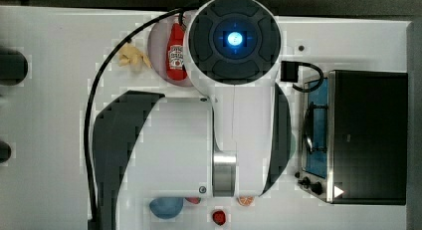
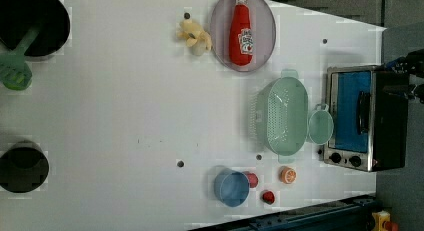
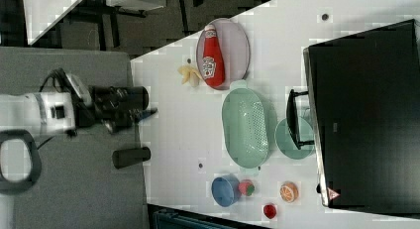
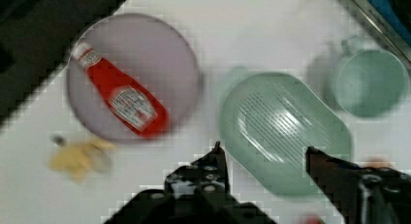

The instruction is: Drag strainer right to left.

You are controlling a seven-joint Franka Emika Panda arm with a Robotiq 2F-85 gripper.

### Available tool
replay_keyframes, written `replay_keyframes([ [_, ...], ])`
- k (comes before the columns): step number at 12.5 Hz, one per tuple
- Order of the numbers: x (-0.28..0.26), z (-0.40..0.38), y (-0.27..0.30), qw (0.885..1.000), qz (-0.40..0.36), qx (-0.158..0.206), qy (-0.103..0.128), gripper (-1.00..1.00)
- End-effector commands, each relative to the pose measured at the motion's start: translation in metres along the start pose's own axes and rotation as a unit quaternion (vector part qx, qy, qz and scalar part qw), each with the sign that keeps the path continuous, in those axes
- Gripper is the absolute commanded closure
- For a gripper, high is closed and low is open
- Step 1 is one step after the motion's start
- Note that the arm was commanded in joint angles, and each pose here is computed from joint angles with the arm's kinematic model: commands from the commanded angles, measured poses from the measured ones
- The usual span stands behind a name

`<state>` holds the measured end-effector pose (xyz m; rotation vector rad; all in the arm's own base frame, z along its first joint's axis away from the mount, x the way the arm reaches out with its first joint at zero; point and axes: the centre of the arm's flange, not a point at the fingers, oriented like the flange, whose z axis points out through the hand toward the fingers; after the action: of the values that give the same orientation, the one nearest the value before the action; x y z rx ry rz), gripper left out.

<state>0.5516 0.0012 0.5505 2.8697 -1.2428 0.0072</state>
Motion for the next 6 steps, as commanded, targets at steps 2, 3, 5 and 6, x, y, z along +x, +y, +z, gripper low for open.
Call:
replay_keyframes([
  [2,-0.103,-0.085,0.168,0.997,0.073,-0.002,0.001,-0.82],
  [3,-0.103,-0.081,0.167,0.997,0.072,-0.005,-0.002,-0.99],
  [5,-0.1,-0.059,0.161,0.997,0.076,-0.017,-0.011,-1.0],
  [6,-0.097,-0.041,0.156,0.997,0.078,-0.025,-0.017,-1.0],
])
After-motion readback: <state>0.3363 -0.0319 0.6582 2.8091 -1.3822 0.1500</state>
